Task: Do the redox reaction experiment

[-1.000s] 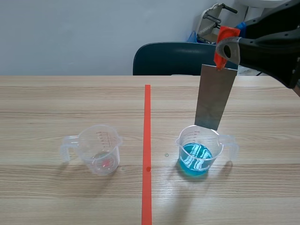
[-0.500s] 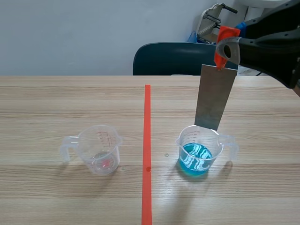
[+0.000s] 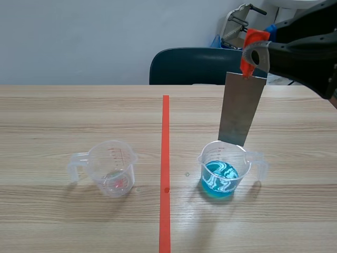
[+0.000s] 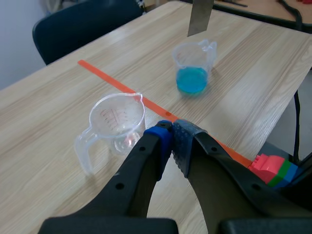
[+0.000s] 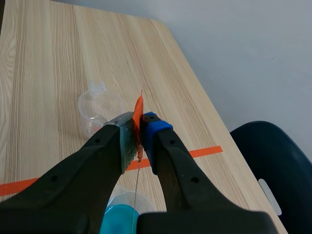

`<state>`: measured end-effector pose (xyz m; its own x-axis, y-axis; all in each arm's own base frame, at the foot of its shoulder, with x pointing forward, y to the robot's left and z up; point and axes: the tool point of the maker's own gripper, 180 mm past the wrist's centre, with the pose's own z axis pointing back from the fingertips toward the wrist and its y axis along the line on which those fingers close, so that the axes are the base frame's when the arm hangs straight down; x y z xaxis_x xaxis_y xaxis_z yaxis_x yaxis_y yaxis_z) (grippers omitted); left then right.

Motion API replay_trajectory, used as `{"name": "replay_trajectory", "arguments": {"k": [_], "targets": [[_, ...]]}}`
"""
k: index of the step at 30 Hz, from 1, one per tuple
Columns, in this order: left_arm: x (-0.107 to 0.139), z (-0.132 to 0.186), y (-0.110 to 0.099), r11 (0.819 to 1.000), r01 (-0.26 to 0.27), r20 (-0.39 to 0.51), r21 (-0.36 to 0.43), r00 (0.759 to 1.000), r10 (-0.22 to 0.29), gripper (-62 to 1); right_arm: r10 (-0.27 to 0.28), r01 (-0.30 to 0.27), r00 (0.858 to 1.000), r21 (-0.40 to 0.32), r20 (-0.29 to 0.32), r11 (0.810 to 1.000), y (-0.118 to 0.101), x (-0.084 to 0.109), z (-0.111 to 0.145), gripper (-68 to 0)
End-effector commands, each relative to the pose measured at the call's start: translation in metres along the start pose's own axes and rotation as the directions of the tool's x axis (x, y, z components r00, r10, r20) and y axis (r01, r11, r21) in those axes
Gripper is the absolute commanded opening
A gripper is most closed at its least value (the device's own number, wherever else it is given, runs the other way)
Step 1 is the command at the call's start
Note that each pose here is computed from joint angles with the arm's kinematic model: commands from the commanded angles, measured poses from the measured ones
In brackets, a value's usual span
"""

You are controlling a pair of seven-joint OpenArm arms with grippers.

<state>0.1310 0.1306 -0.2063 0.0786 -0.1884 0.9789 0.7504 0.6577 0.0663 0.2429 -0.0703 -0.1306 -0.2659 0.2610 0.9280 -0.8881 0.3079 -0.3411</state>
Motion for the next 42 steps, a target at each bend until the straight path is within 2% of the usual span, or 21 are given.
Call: {"name": "replay_trajectory", "arguments": {"k": [1, 4, 8, 13, 21, 29, 36, 42], "targets": [[0.011, -0.008, 0.003, 1.000, -0.002, 0.041, -0.023, 0.999, 0.002, -59.4, 0.007, -0.007, 0.999, -0.008, 0.037, 1.000, -0.005, 0.010, 0.001, -66.7], [0.020, -0.019, 0.006, 0.998, -0.003, 0.081, -0.064, 0.997, 0.008, -59.5, 0.007, -0.007, 0.999, -0.008, 0.037, 1.000, -0.005, 0.010, 0.001, -66.7], [0.032, -0.031, 0.010, 0.997, 0.005, 0.134, -0.081, 0.991, 0.006, -59.5, 0.007, -0.007, 0.999, -0.008, 0.037, 1.000, -0.005, 0.010, 0.001, -66.7], [0.033, -0.049, 0.015, 0.997, 0.029, 0.141, -0.072, 0.990, -0.019, -59.5, 0.007, -0.007, 0.999, -0.008, 0.038, 1.000, -0.005, 0.010, 0.001, -66.7], [0.036, -0.081, 0.005, 0.992, 0.047, 0.170, -0.114, 0.985, -0.027, -59.5, 0.007, -0.007, 0.999, -0.008, 0.040, 1.000, -0.005, 0.010, 0.001, -66.7], [0.027, -0.113, 0.002, 0.991, 0.034, 0.173, -0.131, 0.985, -0.011, -59.5, 0.007, -0.007, 0.999, -0.008, 0.040, 1.000, -0.005, 0.010, 0.001, -66.7], [0.019, -0.139, -0.008, 0.987, 0.032, 0.176, -0.155, 0.984, -0.004, -59.5, 0.007, -0.007, 0.999, -0.008, 0.041, 1.000, -0.005, 0.010, 0.001, -66.7], [0.017, -0.159, -0.018, 0.985, -0.010, 0.196, -0.174, 0.980, 0.045, -59.4, 0.007, -0.007, 0.999, -0.008, 0.041, 1.000, -0.005, 0.011, 0.001, -66.7]]}}
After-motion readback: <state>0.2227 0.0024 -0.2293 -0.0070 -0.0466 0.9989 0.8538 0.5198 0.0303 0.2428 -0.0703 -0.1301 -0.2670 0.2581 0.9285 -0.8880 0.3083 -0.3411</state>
